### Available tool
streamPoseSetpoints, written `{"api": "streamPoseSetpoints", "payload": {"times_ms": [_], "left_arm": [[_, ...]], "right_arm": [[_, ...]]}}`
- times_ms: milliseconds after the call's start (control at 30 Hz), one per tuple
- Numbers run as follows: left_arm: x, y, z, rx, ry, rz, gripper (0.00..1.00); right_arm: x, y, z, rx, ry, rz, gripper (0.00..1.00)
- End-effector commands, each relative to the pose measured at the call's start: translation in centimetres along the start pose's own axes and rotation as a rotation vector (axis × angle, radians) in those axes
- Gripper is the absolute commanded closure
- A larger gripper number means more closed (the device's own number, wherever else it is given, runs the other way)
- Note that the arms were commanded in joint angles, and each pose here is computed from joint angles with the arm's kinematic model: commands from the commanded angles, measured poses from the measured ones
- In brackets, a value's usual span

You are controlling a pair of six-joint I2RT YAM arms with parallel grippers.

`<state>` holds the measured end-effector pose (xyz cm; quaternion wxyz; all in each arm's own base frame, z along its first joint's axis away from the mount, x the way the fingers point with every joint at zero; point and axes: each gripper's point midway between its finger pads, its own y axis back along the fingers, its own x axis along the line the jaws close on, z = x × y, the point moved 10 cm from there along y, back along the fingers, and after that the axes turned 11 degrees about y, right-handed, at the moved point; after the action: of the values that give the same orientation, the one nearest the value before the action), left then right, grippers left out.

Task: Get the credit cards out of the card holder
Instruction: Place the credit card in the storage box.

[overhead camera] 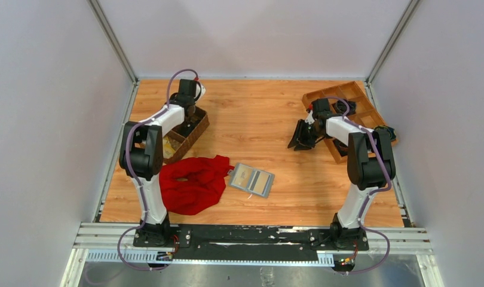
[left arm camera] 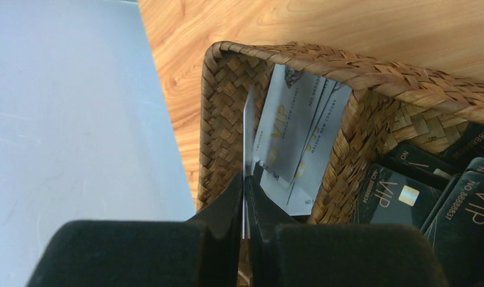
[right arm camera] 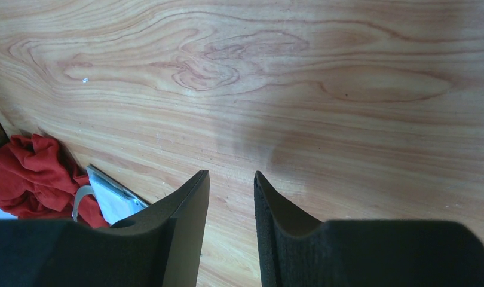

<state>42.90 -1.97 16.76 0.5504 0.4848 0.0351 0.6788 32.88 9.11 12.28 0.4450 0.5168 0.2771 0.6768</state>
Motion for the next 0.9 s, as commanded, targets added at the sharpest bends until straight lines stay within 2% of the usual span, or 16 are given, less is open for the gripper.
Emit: {"api": "streamPoseSetpoints", "payload": {"times_ms": [0,33,100,200,433,667,767,867], "left_arm": [[0.1,-0.3,0.2,0.035,0.032,-0.030,0.90],[0.1,-0.3,0.1,0.040,0.038,-0.028,0.88],[0.1,-0.2,0.0,0.066,0.033,-0.032,0.77],[0.1,0.1,-0.2,0.118,0.035,-0.043,0.70],[1.5,3.4,0.7,0.077,0.145,-0.115,0.68],[3.0,10.6,1.9,-0.005,0.264,-0.154,0.67],[2.9,14.4,2.1,-0.034,0.394,-0.279,0.67],[1.1,18.1,1.6,-0.053,0.551,-0.585,0.67]], "right_arm": [[-0.1,0.5,0.2,-0.004,0.004,0.013,0.62],[-0.1,0.6,0.2,-0.006,0.005,0.015,0.62],[0.0,0.8,0.1,-0.012,0.009,0.018,0.62],[0.2,1.3,0.2,-0.027,0.018,0.026,0.62],[1.2,3.1,-0.2,-0.079,0.029,0.058,0.62],[2.4,5.3,-2.1,-0.126,0.052,0.101,0.61],[3.3,6.0,-3.7,-0.142,0.067,0.130,0.61],[4.1,6.0,-5.8,-0.147,0.061,0.157,0.60]]}}
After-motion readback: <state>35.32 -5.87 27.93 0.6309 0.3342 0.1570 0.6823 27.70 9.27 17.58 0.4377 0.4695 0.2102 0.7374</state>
